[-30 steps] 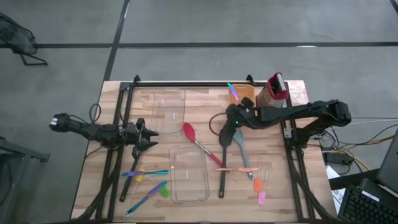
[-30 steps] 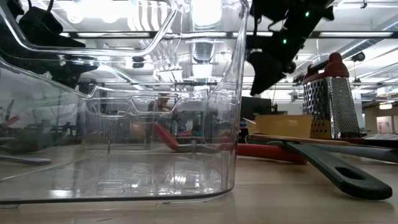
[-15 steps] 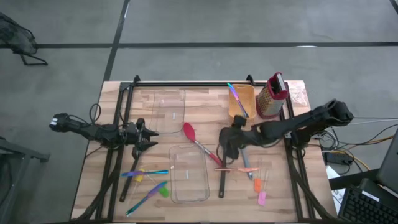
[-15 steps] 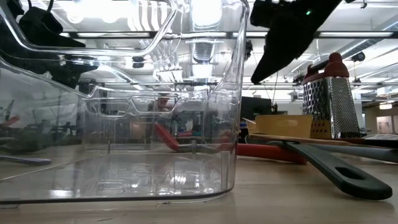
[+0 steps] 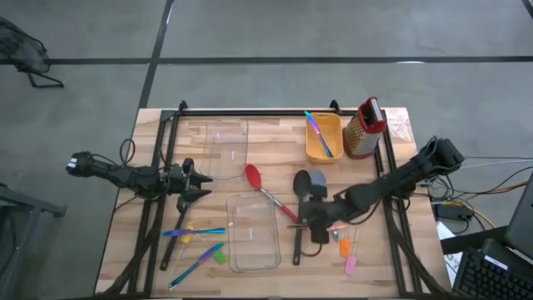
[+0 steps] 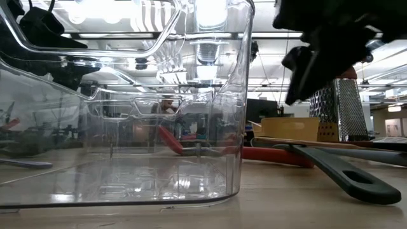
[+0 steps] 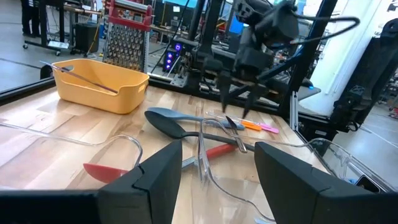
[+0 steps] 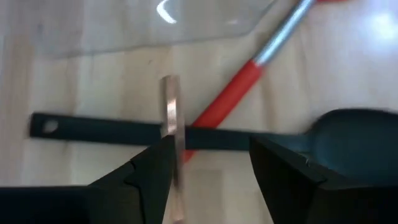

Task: Pick & Place Kitchen Items
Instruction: Put the gold knife into the yellow bin

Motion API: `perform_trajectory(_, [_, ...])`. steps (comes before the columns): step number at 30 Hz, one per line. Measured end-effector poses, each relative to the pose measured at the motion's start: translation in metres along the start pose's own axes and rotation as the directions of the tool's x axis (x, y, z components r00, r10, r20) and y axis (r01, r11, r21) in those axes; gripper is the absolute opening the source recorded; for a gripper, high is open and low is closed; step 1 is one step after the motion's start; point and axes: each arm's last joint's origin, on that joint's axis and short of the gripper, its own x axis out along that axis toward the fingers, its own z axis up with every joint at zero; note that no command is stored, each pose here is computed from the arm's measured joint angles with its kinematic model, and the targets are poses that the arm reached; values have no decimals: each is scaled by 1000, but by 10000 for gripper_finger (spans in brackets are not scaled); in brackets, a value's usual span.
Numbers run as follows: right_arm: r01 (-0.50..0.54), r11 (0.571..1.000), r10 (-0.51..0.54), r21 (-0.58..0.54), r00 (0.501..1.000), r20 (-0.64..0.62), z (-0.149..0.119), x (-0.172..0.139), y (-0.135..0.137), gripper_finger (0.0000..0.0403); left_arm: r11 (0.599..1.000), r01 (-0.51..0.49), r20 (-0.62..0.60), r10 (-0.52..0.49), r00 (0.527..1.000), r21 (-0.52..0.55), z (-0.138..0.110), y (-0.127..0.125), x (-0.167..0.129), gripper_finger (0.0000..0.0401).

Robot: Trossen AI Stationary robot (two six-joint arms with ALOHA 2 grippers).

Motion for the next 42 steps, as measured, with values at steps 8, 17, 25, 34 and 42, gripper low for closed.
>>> perform_trajectory(8, [-20, 1000, 19, -8, 995, -97, -16, 22, 18, 210, 1000, 0, 0, 0, 1000, 0, 0, 0, 0, 209])
perform_trajectory(17, [12, 1000, -17, -27, 986, -169, -26, 43, 21, 209, 1000, 1, 0, -1, 1000, 0, 0, 0, 0, 209])
perform_trajectory(25, [21, 1000, -24, -16, 983, -181, -27, 40, 20, 163, 1000, 1, 0, -1, 1000, 0, 0, 0, 0, 209])
perform_trajectory(34, [19, 1000, -21, -13, 980, -199, -29, 41, 19, 83, 1000, 0, 0, 0, 1000, 0, 0, 0, 0, 209])
perform_trajectory(42, [19, 1000, -20, -8, 980, -199, -29, 41, 19, 38, 1000, 1, 0, -1, 1000, 0, 0, 0, 0, 209])
